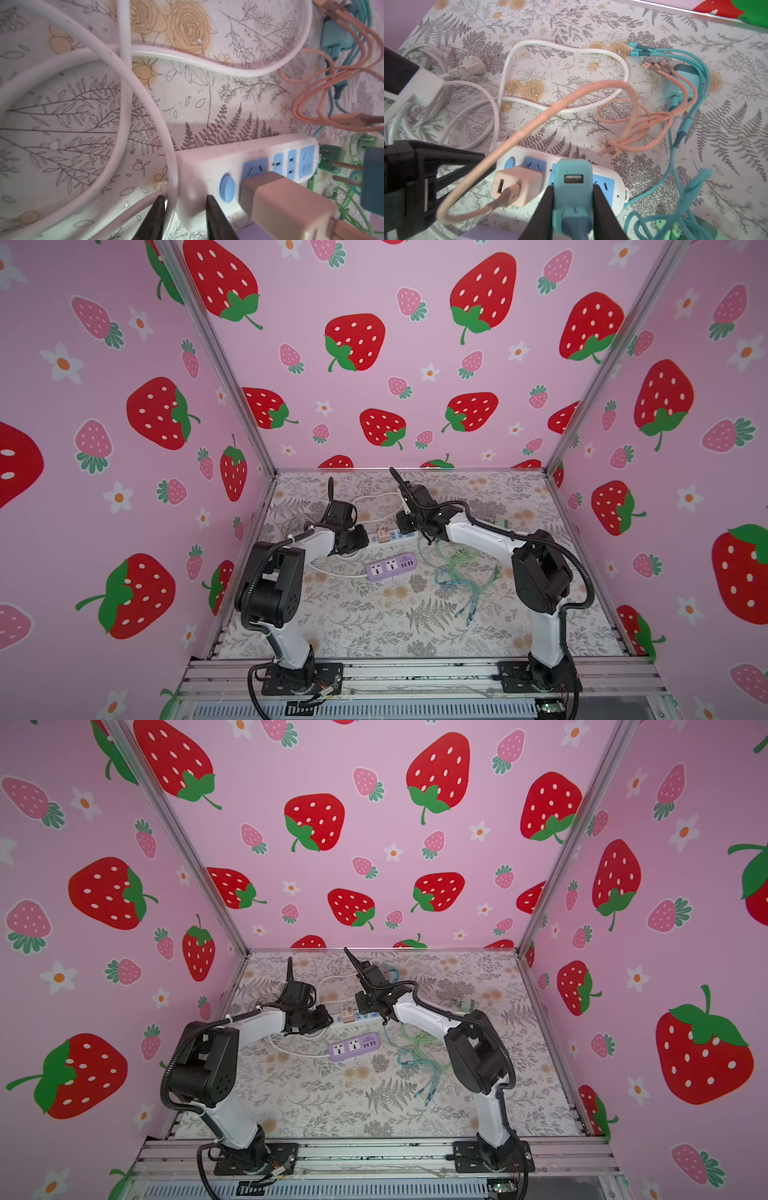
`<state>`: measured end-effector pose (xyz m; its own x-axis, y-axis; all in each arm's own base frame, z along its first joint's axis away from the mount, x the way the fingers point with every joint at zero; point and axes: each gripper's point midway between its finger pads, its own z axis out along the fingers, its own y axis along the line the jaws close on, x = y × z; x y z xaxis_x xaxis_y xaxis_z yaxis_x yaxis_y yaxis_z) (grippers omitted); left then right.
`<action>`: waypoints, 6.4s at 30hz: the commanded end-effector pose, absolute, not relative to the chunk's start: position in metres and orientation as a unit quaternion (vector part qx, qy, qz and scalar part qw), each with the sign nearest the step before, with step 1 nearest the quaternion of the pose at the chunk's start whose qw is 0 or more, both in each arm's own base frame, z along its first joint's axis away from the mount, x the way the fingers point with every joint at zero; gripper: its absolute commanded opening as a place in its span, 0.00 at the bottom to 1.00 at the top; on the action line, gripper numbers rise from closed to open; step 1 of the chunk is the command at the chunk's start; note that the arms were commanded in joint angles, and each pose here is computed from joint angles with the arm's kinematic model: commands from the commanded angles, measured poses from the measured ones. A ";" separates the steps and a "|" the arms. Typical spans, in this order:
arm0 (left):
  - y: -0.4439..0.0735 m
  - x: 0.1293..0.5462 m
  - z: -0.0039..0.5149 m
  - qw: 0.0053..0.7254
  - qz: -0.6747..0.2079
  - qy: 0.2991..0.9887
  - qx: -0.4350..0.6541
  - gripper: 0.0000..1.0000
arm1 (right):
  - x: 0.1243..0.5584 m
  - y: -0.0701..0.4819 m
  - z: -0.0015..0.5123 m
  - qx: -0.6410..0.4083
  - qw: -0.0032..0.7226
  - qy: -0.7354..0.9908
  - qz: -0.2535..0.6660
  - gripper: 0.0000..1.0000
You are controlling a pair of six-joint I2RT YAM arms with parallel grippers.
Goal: Insert the plug
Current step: 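Lower the teal charger with the right gripper onto the socket beside the pink charger, then press the teal charger down into the white strip socket with the right gripper, then open the right gripper and lift it away from the plugged teal charger, then lower the open right gripper onto the light-green charger and close on it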
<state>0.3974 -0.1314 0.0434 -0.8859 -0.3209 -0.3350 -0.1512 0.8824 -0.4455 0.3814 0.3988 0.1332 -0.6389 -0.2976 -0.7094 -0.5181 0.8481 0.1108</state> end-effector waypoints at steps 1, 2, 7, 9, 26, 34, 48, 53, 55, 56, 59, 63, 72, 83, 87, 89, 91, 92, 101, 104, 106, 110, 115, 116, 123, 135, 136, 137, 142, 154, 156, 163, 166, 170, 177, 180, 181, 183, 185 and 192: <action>-0.134 0.404 0.042 0.203 -0.202 0.950 -0.125 0.35 | 0.381 0.396 0.127 -0.199 0.366 0.898 0.139 0.13; -0.135 0.404 0.041 0.202 -0.202 0.950 -0.124 0.35 | 0.379 0.396 0.125 -0.196 0.365 0.899 0.140 0.12; -0.135 0.403 0.038 0.200 -0.203 0.950 -0.127 0.32 | 0.373 0.399 0.115 -0.189 0.358 0.904 0.139 0.12; -0.136 0.403 0.038 0.201 -0.205 0.950 -0.127 0.31 | 0.371 0.401 0.112 -0.188 0.357 0.905 0.137 0.12; -0.141 0.401 0.044 0.201 -0.222 0.947 -0.121 0.28 | 0.371 0.392 0.096 -0.176 0.359 0.910 0.108 0.11; -0.141 0.400 0.042 0.198 -0.220 0.948 -0.118 0.28 | 0.372 0.390 0.092 -0.175 0.361 0.910 0.102 0.11; -0.141 0.398 0.041 0.196 -0.220 0.948 -0.118 0.27 | 0.367 0.393 0.081 -0.182 0.348 0.913 0.111 0.11; -0.140 0.398 0.039 0.194 -0.219 0.949 -0.120 0.27 | 0.368 0.389 0.080 -0.181 0.348 0.915 0.100 0.11; -0.141 0.398 0.039 0.194 -0.220 0.948 -0.120 0.27 | 0.368 0.388 0.078 -0.182 0.347 0.915 0.096 0.11; -0.141 0.398 0.039 0.194 -0.221 0.948 -0.119 0.27 | 0.368 0.388 0.077 -0.183 0.346 0.915 0.095 0.11; -0.141 0.398 0.038 0.194 -0.221 0.948 -0.120 0.27 | 0.369 0.390 0.072 -0.187 0.341 0.917 0.090 0.11; -0.140 0.398 0.038 0.194 -0.221 0.948 -0.120 0.27 | 0.372 0.390 0.059 -0.197 0.326 0.922 0.069 0.11; -0.140 0.397 0.037 0.193 -0.222 0.948 -0.120 0.27 | 0.366 0.382 0.029 -0.207 0.295 0.932 0.039 0.11; -0.135 0.391 0.037 0.191 -0.224 0.948 -0.120 0.27 | 0.352 0.385 0.031 -0.243 0.262 0.933 0.040 0.12; -0.135 0.384 0.039 0.191 -0.227 0.948 -0.120 0.27 | 0.340 0.389 0.038 -0.254 0.257 0.931 0.046 0.13; -0.134 0.379 0.040 0.190 -0.227 0.947 -0.120 0.27 | 0.333 0.392 0.043 -0.256 0.256 0.931 0.051 0.13; -0.132 0.374 0.042 0.192 -0.226 0.947 -0.120 0.27 | 0.325 0.395 0.047 -0.258 0.257 0.930 0.056 0.14; -0.130 0.371 0.042 0.192 -0.224 0.948 -0.121 0.27 | 0.322 0.396 0.047 -0.260 0.257 0.929 0.058 0.14; -0.117 0.351 0.054 0.197 -0.207 0.950 -0.128 0.31 | 0.301 0.406 0.049 -0.263 0.251 0.928 0.079 0.20; -0.110 0.348 0.062 0.204 -0.194 0.951 -0.130 0.36 | 0.300 0.408 0.052 -0.266 0.252 0.927 0.085 0.22; -0.106 0.347 0.068 0.208 -0.186 0.952 -0.129 0.38 | 0.301 0.409 0.060 -0.261 0.261 0.925 0.091 0.24; -0.100 0.345 0.078 0.216 -0.181 0.950 -0.131 0.43 | 0.304 0.412 0.081 -0.258 0.280 0.919 0.104 0.31; -0.097 0.343 0.090 0.226 -0.186 0.947 -0.133 0.48 | 0.303 0.415 0.103 -0.262 0.291 0.912 0.120 0.41; -0.096 0.342 0.092 0.226 -0.186 0.947 -0.133 0.48 | 0.303 0.414 0.105 -0.263 0.292 0.912 0.121 0.44; -0.095 0.341 0.107 0.235 -0.193 0.944 -0.129 0.55 | 0.297 0.409 0.121 -0.268 0.298 0.907 0.132 0.58; -0.098 0.334 0.136 0.260 -0.220 0.933 -0.117 0.72 | 0.282 0.373 0.160 -0.294 0.316 0.888 0.162 0.62; -0.099 0.332 0.140 0.263 -0.224 0.932 -0.114 0.73 | 0.283 0.365 0.161 -0.295 0.318 0.886 0.160 0.62; -0.099 0.331 0.142 0.264 -0.225 0.931 -0.114 0.74 | 0.284 0.358 0.162 -0.298 0.321 0.885 0.158 0.62; -0.099 0.323 0.157 0.276 -0.235 0.925 -0.111 0.76 | 0.303 0.315 0.156 -0.320 0.342 0.873 0.139 0.62; -0.102 0.307 0.175 0.293 -0.250 0.918 -0.098 0.81 | 0.378 0.256 0.113 -0.397 0.370 0.839 0.025 0.61; -0.101 0.302 0.176 0.289 -0.247 0.920 -0.094 0.82 | 0.385 0.252 0.107 -0.416 0.365 0.833 0.016 0.61; -0.098 0.290 0.188 0.302 -0.245 0.917 -0.087 0.82 | 0.400 0.248 0.083 -0.479 0.320 0.817 0.012 0.60; -0.096 0.285 0.190 0.303 -0.242 0.918 -0.085 0.82 | 0.404 0.250 0.077 -0.491 0.313 0.813 0.016 0.59; -0.095 0.279 0.195 0.304 -0.239 0.919 -0.080 0.82 | 0.402 0.252 0.067 -0.525 0.289 0.799 0.043 0.59; -0.093 0.272 0.206 0.310 -0.234 0.919 -0.071 0.82 | 0.397 0.248 0.053 -0.553 0.242 0.794 0.070 0.57; -0.093 0.271 0.208 0.313 -0.234 0.918 -0.068 0.82 | 0.393 0.245 0.049 -0.560 0.229 0.793 0.074 0.57; -0.093 0.271 0.208 0.313 -0.233 0.918 -0.067 0.82 | 0.392 0.244 0.048 -0.560 0.225 0.793 0.077 0.57; -0.093 0.272 0.208 0.313 -0.233 0.918 -0.067 0.82 | 0.391 0.243 0.045 -0.559 0.221 0.795 0.080 0.57; -0.093 0.272 0.208 0.311 -0.233 0.919 -0.067 0.82 | 0.390 0.242 0.041 -0.559 0.216 0.796 0.080 0.57; -0.093 0.273 0.207 0.311 -0.232 0.919 -0.067 0.82 | 0.390 0.243 0.030 -0.554 0.204 0.802 0.086 0.52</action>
